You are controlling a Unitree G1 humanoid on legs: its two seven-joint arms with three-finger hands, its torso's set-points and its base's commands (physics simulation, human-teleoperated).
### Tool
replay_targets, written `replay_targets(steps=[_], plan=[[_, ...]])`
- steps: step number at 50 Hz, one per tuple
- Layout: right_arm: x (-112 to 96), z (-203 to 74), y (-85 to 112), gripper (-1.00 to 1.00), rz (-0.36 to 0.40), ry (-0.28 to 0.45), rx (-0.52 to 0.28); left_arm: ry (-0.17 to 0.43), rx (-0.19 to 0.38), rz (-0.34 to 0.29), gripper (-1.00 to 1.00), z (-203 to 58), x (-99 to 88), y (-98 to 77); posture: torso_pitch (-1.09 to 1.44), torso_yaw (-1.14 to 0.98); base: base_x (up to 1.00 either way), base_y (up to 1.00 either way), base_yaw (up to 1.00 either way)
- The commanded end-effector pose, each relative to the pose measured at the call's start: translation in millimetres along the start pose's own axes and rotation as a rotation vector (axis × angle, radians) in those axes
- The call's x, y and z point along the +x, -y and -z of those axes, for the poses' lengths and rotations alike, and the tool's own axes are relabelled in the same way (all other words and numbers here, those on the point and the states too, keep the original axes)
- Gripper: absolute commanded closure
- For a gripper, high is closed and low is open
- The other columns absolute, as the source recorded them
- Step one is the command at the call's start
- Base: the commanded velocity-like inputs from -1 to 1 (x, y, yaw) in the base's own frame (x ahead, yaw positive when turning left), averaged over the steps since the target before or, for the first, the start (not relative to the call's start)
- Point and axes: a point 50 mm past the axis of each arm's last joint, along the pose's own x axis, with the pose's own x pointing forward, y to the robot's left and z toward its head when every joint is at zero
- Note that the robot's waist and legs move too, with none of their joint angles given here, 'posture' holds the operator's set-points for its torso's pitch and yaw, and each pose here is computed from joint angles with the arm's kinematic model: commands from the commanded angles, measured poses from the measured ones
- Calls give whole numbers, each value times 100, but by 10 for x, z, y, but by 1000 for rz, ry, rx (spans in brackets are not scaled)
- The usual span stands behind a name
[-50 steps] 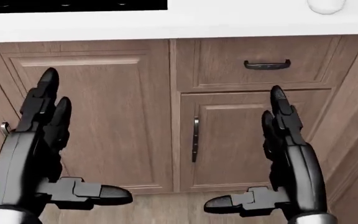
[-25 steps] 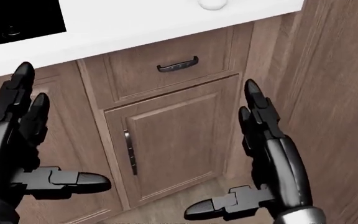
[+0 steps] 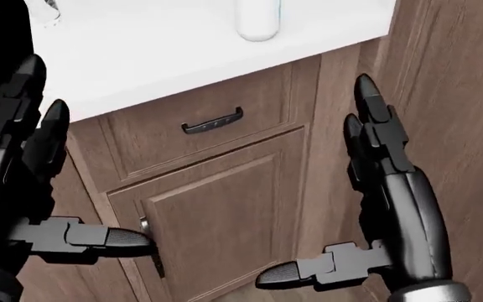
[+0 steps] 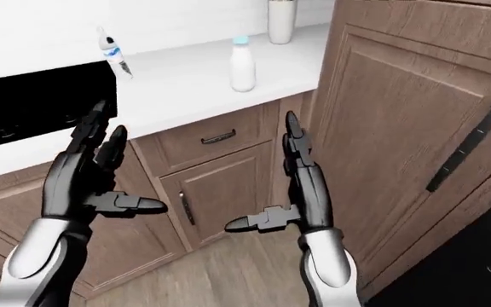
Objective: Move the drinks to the dining counter.
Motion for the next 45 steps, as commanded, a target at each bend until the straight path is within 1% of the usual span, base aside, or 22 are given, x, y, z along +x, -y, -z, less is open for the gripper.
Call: replay_targets(steps=[1, 4, 12, 14, 22, 26, 31, 45], plan=[[-6, -118, -18, -100, -9, 65, -3, 43, 7, -9, -100, -70, -17, -13, 0, 0, 48, 25, 0], [-17, -144, -29, -100, -16, 86, -2, 42, 5, -9, -100, -63, -24, -17, 0, 0, 13, 20, 0], [-29, -115, -31, -100, -22, 89, 5, 38, 6, -9, -100, -21, -16, -12, 0, 0, 0, 10, 0], [-30, -95, -44, -100, -32, 88, 4, 38, 7, -8, -100, -34, -30, -9, 0, 0, 0, 0, 86], [-53, -112, -38, -100, -29, 102, 9, 42, 7, -8, -100, -51, -37, -18, 0, 0, 0, 0, 100], [-49, -130, -12, -100, -8, 104, 11, 44, 9, -6, -100, -82, -41, -8, 0, 0, 0, 16, 0], [-59, -160, -4, -100, -3, 109, 7, 47, 13, -5, -100, -88, -32, -4, 0, 0, 6, 0, 0], [-58, -171, -16, -100, -10, 118, 3, 51, 15, -5, -100, -106, -25, -2, 0, 0, 42, 0, 0]])
